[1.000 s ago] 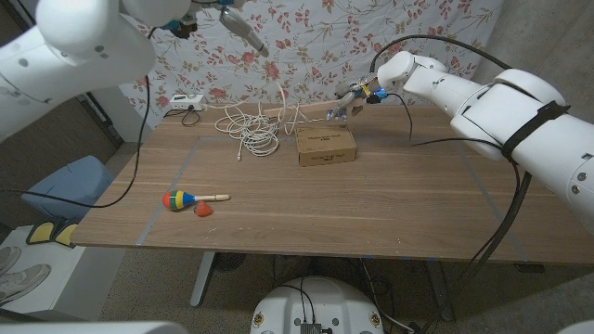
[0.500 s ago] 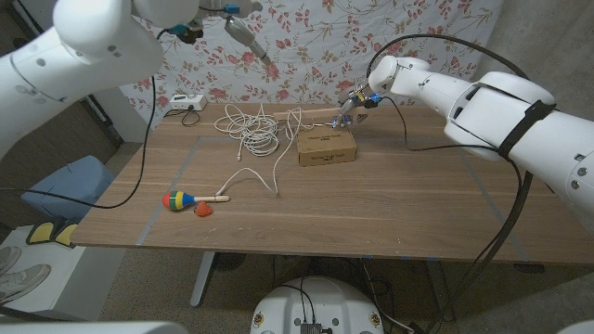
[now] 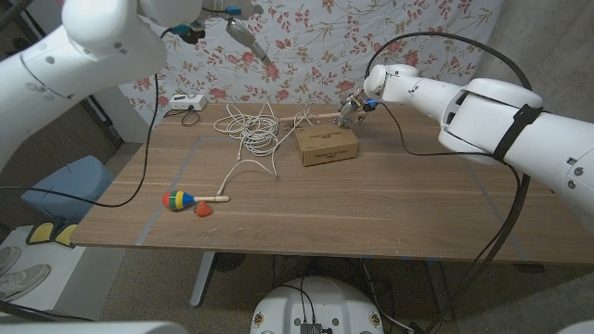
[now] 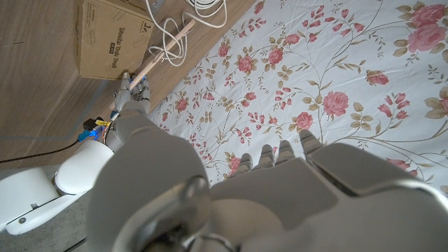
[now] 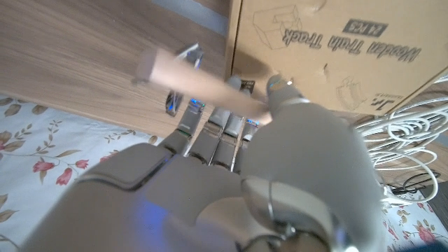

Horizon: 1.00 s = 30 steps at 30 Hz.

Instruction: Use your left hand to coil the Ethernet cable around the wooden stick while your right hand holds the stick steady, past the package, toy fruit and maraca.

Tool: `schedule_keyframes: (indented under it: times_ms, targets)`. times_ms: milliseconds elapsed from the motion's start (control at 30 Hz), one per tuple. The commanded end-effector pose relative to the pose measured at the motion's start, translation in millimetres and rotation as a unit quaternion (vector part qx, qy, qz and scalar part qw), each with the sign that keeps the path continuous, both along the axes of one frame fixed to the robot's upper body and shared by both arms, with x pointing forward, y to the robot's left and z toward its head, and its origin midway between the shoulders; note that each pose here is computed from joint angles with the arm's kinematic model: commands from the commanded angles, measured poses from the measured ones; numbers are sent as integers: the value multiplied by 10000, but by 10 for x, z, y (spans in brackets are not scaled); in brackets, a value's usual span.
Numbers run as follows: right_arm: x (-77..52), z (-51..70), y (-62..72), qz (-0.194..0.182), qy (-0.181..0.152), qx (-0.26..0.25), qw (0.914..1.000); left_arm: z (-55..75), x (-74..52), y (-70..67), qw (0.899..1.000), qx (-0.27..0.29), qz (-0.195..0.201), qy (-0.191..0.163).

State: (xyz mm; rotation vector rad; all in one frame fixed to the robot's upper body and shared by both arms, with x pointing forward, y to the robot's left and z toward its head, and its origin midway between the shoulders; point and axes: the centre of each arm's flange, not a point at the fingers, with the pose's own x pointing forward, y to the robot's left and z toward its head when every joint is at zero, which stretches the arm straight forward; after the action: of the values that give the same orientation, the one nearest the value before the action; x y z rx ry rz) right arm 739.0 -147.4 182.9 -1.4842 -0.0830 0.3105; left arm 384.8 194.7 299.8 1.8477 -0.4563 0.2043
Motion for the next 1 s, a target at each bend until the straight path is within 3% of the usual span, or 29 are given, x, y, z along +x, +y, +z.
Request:
schedule_keyframes:
  times_ms: [33,400,633,767,1000]
  targets:
    - [38,77,-20,-270,-526,39,9982,70,86,10,10000,26,-54,-26]
    - [16,274,-135,-273,-775,899,9926,120,112,36,9998,6,-151,-89]
    - [-13,420,-254,-202,-798,1754,9811,123,112,59,9998,-27,-169,-76]
    - [-40,481,-340,24,-607,2443,9678,110,108,97,9991,-113,-395,-134]
    - [-131,582,-519,816,-146,3795,9215,60,120,211,9934,-425,-964,-458]
